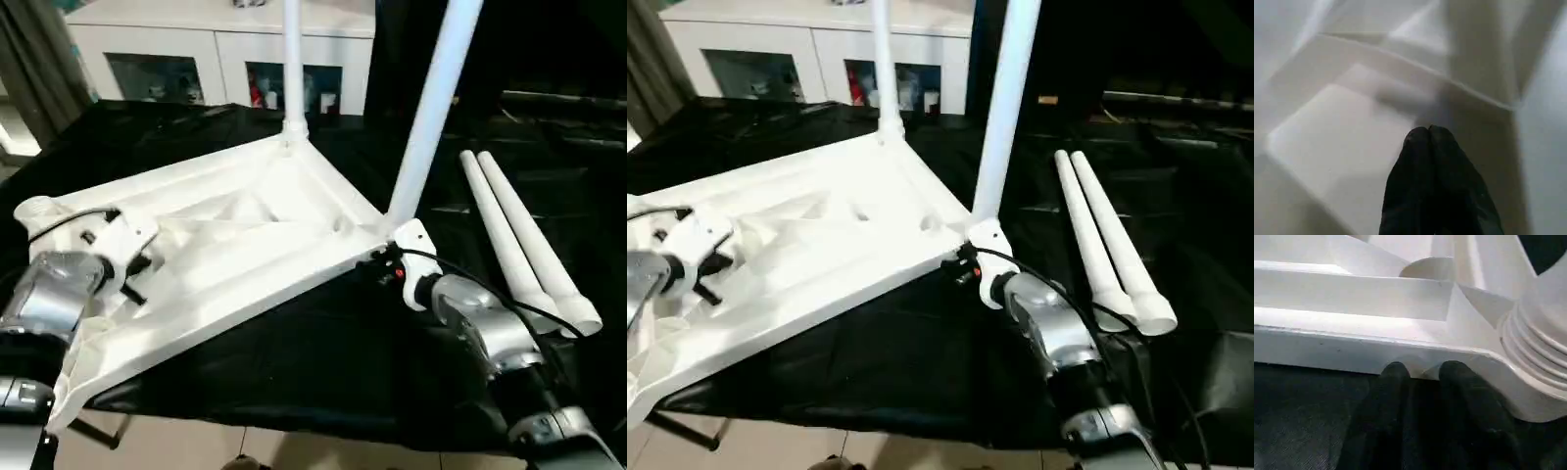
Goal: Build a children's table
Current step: Rotate table base
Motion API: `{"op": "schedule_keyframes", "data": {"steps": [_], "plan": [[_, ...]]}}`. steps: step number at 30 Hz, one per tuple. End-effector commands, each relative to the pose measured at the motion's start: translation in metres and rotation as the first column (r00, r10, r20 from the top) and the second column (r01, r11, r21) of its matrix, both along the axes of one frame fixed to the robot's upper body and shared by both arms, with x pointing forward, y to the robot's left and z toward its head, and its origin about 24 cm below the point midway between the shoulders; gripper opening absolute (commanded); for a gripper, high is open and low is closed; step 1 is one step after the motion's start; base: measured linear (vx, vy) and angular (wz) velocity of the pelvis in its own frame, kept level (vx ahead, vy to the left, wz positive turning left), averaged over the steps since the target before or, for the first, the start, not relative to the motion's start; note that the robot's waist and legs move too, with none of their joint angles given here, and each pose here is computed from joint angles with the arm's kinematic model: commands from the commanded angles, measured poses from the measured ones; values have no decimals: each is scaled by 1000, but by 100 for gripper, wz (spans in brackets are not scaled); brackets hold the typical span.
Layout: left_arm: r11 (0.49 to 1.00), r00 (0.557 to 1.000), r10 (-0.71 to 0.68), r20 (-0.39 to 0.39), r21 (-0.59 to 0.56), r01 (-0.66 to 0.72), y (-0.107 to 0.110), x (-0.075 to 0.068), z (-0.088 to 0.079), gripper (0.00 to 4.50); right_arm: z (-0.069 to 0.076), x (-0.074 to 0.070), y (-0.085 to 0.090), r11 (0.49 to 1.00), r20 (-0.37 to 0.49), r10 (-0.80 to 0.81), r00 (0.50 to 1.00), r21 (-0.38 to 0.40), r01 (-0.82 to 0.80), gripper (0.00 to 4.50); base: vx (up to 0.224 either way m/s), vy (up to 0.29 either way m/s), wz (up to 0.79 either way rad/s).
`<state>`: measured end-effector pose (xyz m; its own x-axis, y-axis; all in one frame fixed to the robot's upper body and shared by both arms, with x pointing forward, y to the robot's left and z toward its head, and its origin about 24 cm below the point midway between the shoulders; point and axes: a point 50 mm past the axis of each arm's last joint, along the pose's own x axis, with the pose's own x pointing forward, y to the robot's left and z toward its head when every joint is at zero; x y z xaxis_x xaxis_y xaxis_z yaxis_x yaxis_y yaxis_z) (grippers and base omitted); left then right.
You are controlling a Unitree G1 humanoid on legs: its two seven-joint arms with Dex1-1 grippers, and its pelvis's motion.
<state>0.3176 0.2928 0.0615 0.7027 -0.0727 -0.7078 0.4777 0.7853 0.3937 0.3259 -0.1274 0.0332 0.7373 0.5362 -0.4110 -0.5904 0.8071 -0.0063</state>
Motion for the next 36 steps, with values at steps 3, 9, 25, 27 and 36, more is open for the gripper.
{"op": "schedule_keyframes", "data": {"steps": [3,9,25,27,36], "plan": [[998,997,-58,-52,-26,57,-5,-3,-6,0,0,7,5,1000,16,5,1000,-17,-5,78,0,0,0],[960,979,-198,-51,-214,183,-34,-3,-2,0,-1,13,13,1000,19,16,1000,-18,-16,21,0,0,0],[783,887,-461,42,-452,428,-110,-2,8,0,8,18,27,994,59,100,993,43,-103,4,0,0,0],[765,874,-483,59,-457,454,-126,2,7,0,8,17,27,993,66,115,991,32,-117,4,0,0,0],[854,902,-413,128,-290,432,-139,28,3,0,21,26,7,1000,139,4,990,-3,-3,4,0,0,0]]}}
